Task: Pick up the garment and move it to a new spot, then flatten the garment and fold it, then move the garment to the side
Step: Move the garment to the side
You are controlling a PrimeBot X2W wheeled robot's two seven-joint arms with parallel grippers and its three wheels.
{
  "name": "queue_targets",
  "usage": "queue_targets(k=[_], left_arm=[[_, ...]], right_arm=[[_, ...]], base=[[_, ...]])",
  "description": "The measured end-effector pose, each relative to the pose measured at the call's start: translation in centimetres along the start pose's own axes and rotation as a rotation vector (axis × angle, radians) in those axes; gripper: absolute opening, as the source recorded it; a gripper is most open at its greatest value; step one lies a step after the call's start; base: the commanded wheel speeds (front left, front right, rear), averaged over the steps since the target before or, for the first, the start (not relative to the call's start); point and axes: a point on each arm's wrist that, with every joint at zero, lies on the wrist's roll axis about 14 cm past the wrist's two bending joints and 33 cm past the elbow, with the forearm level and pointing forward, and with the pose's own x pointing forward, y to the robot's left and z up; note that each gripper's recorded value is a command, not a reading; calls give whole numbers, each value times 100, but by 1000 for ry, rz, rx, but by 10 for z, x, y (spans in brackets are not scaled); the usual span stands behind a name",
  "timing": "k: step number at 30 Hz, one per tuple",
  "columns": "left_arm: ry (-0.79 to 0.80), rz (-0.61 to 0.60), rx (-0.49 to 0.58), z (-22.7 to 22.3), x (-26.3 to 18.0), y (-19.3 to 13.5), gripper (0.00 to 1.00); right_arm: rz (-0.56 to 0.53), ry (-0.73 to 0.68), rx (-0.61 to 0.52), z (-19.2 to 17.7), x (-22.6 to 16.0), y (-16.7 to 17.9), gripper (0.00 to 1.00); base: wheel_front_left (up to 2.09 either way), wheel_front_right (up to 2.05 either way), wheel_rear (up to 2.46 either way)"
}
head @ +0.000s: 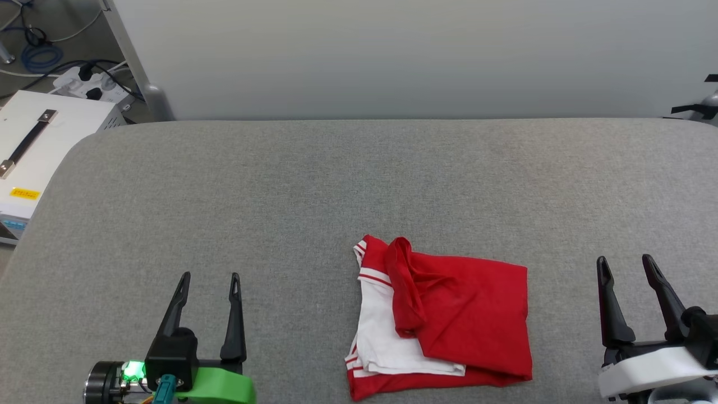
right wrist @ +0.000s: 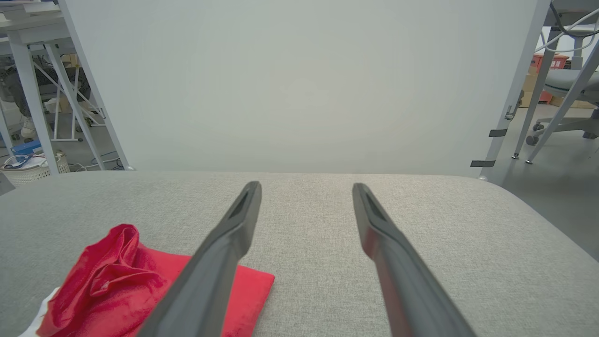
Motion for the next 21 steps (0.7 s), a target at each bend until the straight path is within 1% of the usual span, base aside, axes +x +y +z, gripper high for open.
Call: queue_targets(k=[5, 15, 18, 21], left_arm=[[8, 16, 2, -2, -7, 4, 100], [11, 28, 4, -2, -11, 8, 100], [17, 27, 3, -4, -11, 8, 100], [28, 26, 2, -7, -10, 7, 100]], right_arm=[[-11, 9, 19, -3, -7, 2, 100], [17, 16, 14, -5, -7, 10, 100], [33, -4, -12, 2, 0, 8, 100], [54, -53, -45, 20, 18, 5, 100]], base=[[0, 0, 0], [0, 0, 0], [0, 0, 0], [0, 0, 0]])
